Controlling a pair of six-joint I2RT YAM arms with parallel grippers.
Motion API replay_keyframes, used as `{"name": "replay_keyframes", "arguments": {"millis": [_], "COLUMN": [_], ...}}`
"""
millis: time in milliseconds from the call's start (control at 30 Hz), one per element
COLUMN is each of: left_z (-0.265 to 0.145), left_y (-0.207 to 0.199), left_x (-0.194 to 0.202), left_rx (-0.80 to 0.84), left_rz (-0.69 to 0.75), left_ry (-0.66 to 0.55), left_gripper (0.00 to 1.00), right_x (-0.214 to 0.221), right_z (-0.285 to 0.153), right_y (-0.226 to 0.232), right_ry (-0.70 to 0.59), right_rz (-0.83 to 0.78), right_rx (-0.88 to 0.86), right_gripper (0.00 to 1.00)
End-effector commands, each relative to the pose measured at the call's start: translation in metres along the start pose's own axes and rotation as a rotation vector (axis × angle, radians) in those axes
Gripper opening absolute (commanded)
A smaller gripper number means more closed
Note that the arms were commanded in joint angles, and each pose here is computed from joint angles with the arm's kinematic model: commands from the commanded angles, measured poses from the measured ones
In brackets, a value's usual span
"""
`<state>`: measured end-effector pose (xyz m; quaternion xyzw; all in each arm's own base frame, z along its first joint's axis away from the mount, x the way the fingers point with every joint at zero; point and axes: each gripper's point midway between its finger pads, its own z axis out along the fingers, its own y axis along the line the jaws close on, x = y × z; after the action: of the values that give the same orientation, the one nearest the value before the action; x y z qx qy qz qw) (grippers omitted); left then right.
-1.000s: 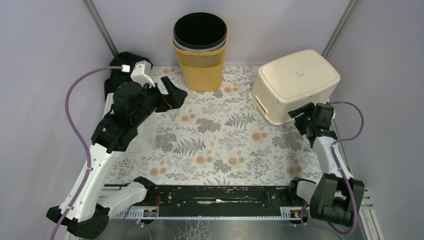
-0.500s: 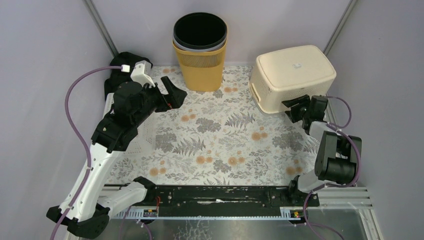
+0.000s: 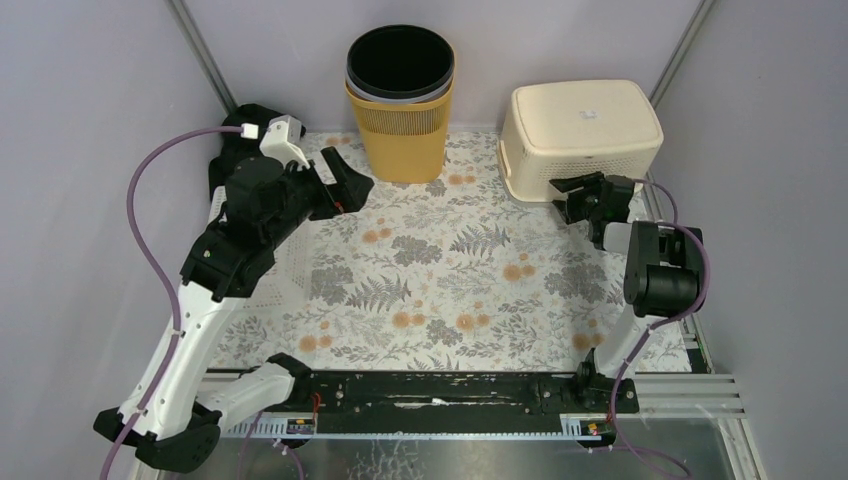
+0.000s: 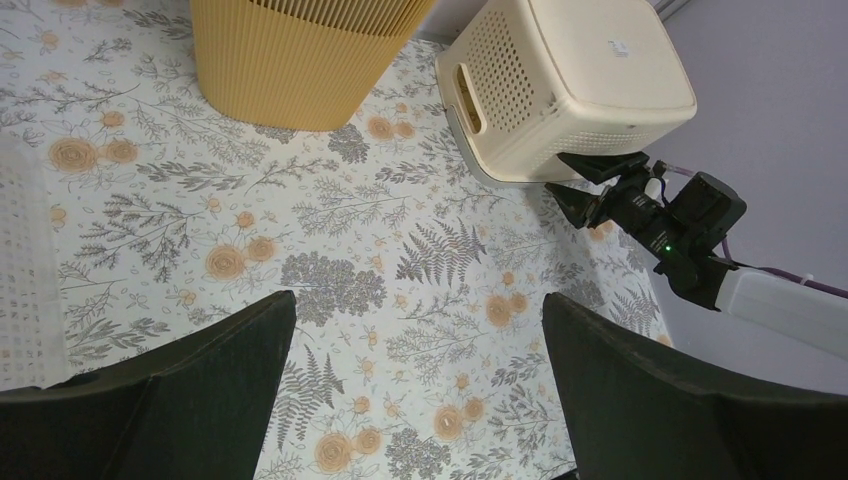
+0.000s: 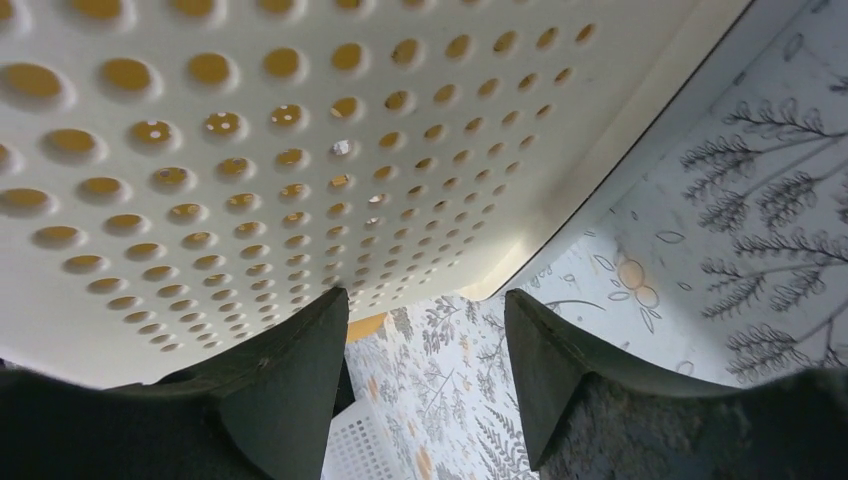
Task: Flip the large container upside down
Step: Move the container to the corner of the board, then move the container to the center of the board.
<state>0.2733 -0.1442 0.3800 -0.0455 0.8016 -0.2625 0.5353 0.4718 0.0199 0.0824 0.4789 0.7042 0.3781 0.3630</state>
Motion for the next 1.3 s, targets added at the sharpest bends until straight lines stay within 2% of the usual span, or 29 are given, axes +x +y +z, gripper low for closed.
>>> {"name": "replay_keyframes", "arguments": {"millis": [0, 333, 533, 667, 933, 967, 1033, 1067, 1267], "left_z": [-0.012, -0.01, -0.01, -0.009, 0.023, 0.027, 0.036, 0.04, 0.056], "left_y": [0.0, 0.004, 0.004, 0.011, 0.032, 0.033, 0.035, 0.037, 0.045], "left_x": [-0.015, -0.01, -0.008, 0.011, 0.084, 0.093, 0.108, 0.117, 0.149], "left_rx": [-0.007, -0.022, -0.022, -0.022, 0.001, 0.009, 0.026, 0.033, 0.05], "left_rz": [0.007, 0.009, 0.009, -0.005, -0.078, -0.086, -0.104, -0.113, -0.161], "left_ry": [-0.047, -0.036, -0.03, 0.001, 0.123, 0.14, 0.165, 0.179, 0.218], "left_gripper": [1.0, 1.0, 1.0, 1.0, 1.0, 1.0, 1.0, 1.0, 1.0], "right_x": [-0.023, -0.053, -0.039, -0.014, 0.051, 0.06, 0.079, 0.088, 0.138], "right_z": [0.006, -0.009, -0.044, -0.073, -0.11, -0.112, -0.115, -0.116, -0.126], "right_y": [0.041, 0.037, 0.072, 0.081, 0.077, 0.079, 0.088, 0.094, 0.119], "right_ry": [-0.074, -0.114, -0.033, 0.065, 0.225, 0.242, 0.278, 0.299, 0.395], "right_rz": [-0.008, -0.008, -0.173, -0.302, -0.445, -0.473, -0.509, -0.521, -0.603], "right_rx": [-0.099, -0.099, -0.134, -0.112, -0.117, -0.119, -0.134, -0.145, -0.197], "right_gripper": [0.66, 0.68, 0.7, 0.73, 0.8, 0.82, 0.97, 1.0, 1.0]}}
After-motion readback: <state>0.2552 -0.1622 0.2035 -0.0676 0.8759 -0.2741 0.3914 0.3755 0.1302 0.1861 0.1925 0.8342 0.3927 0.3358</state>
